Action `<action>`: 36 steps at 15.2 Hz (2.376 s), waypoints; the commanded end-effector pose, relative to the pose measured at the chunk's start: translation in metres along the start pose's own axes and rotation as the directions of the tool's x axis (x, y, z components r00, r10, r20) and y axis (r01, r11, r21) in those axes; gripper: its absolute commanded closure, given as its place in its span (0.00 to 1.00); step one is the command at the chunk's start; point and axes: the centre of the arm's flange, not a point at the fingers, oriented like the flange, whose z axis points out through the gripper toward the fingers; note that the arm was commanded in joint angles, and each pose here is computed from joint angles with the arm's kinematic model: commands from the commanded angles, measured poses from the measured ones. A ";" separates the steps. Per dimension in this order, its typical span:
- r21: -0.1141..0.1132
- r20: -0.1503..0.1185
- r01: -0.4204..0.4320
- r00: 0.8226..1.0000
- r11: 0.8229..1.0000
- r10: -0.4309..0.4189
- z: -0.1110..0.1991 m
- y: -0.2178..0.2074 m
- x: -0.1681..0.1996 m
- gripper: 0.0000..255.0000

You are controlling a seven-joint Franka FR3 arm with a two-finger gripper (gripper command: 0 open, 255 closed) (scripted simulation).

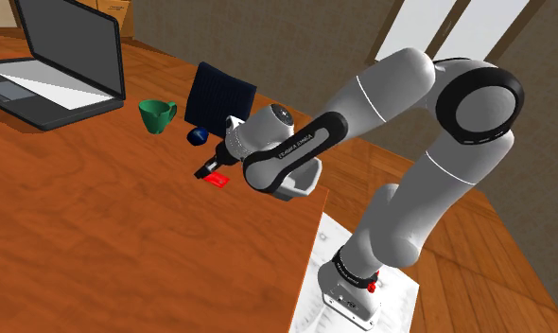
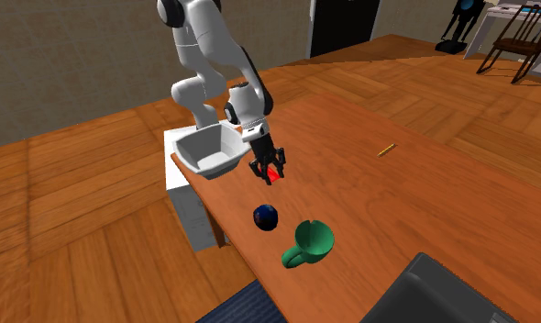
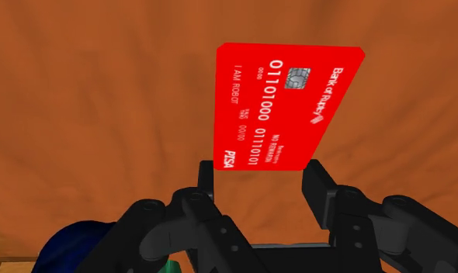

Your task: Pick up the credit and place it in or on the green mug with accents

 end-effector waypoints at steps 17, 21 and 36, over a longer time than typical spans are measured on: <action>-0.001 0.002 0.000 1.000 1.000 0.000 -0.080 0.001 0.052 1.00; -0.001 0.002 0.000 1.000 1.000 0.000 -0.097 0.001 0.064 1.00; -0.001 0.002 0.000 1.000 1.000 0.000 -0.085 0.036 0.159 1.00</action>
